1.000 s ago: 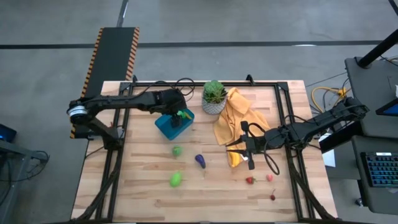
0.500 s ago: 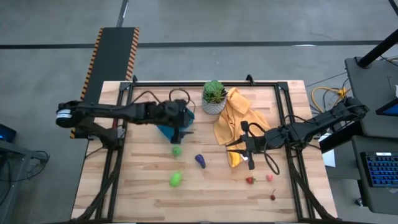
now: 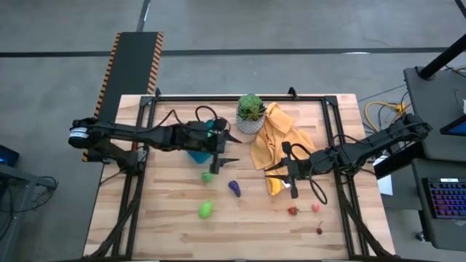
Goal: Pick and placing Produce into tupperware
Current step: Put the violet eggplant into the blue bin
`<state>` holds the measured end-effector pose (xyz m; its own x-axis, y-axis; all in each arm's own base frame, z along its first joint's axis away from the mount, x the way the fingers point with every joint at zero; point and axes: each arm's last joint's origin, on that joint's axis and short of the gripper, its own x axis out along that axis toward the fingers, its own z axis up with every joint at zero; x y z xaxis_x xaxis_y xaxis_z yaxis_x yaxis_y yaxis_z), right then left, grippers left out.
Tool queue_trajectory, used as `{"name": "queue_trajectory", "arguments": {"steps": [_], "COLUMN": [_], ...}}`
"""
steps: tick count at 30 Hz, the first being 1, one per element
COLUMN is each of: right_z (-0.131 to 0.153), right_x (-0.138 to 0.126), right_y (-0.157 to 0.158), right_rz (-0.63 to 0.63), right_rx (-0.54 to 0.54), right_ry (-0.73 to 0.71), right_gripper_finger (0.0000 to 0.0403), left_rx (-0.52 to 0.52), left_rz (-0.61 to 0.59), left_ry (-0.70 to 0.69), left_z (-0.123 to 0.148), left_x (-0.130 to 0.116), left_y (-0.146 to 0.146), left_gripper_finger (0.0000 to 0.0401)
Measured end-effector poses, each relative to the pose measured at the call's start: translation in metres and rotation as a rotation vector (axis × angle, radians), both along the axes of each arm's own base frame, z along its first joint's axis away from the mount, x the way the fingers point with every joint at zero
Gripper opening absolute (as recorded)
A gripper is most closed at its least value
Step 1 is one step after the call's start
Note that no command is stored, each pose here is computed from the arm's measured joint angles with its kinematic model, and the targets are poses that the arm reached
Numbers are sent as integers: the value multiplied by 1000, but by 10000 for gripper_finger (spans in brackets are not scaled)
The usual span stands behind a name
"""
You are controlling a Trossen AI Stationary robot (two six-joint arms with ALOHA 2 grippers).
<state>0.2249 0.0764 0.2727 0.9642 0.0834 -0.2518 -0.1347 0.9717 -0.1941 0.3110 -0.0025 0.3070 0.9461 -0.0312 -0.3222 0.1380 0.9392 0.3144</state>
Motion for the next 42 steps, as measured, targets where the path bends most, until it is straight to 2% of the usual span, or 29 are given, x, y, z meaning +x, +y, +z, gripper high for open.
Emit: {"name": "queue_trajectory", "arguments": {"steps": [6,11,18,23,33,37,42], "right_z": [0,0,0,0,0,-1,-1], "right_x": [0,0,0,0,0,0,0], "right_y": [0,0,0,0,0,0,0], "right_rz": [0,0,0,0,0,0,0], "right_rx": [-1,-2,-1,-1,-1,-2,-5], "right_ry": [3,3,3,3,4,5,14], "right_gripper_finger": [68,68,68,68,68,68,68], "left_rx": [123,218,234,245,255,261,263], "left_rz": [-126,-131,-165,-202,-224,-232,-235], "left_ry": [85,256,441,569,687,768,796], "left_z": [-22,-54,-84,-87,-98,-106,-115], "left_x": [9,18,28,31,59,67,74], "left_y": [-25,-33,-42,-53,-62,-64,-65], "left_gripper_finger": [270,270,270,270,270,270,270]}}
